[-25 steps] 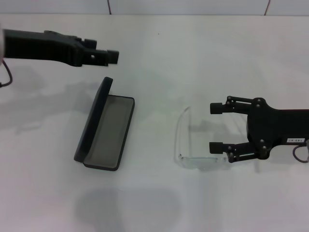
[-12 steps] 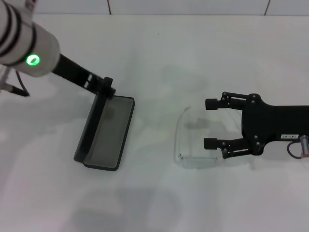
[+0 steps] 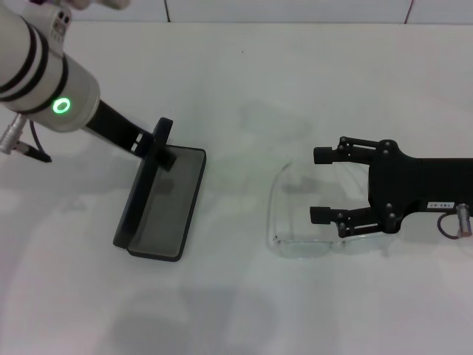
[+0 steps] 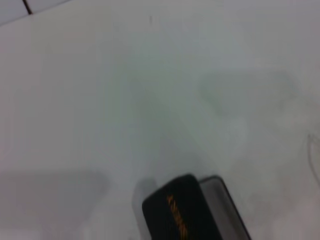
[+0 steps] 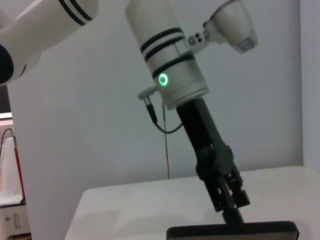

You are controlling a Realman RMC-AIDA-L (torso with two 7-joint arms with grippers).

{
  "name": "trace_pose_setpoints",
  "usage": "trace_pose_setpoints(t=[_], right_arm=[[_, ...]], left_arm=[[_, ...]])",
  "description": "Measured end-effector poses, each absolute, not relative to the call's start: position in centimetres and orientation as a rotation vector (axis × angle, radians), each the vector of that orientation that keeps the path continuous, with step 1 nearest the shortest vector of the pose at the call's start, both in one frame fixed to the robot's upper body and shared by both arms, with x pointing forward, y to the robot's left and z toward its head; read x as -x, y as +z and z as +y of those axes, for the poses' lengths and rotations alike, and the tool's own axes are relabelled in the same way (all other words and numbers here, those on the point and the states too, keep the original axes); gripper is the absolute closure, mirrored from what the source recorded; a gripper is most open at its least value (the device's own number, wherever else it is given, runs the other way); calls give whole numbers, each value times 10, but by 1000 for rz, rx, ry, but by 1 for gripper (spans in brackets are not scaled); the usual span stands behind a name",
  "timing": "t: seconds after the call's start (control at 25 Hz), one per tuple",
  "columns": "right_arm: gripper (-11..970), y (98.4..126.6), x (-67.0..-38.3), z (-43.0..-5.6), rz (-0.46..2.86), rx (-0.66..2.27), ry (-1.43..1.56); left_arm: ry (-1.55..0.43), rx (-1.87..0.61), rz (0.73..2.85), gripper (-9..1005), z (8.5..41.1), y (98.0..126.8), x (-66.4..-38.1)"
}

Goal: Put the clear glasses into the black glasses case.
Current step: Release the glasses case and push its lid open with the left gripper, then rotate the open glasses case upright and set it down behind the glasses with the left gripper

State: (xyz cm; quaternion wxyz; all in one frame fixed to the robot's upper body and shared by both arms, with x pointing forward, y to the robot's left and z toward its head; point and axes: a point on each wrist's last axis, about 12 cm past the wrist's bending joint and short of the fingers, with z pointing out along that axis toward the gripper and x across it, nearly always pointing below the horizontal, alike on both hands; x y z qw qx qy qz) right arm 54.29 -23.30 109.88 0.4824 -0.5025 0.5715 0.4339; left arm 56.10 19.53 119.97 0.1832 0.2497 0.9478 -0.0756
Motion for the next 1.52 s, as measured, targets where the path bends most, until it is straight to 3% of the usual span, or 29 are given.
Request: trace_pose_setpoints(t=[0.92, 1.52], right_arm=[[89, 1097, -542, -229, 1391, 1217, 1057], [89, 1096, -541, -230, 1396, 1212, 1057]], left_arm=[[-183, -686, 2757, 329, 205, 1166, -571], [-176, -728, 2728, 709, 203, 1170, -572]])
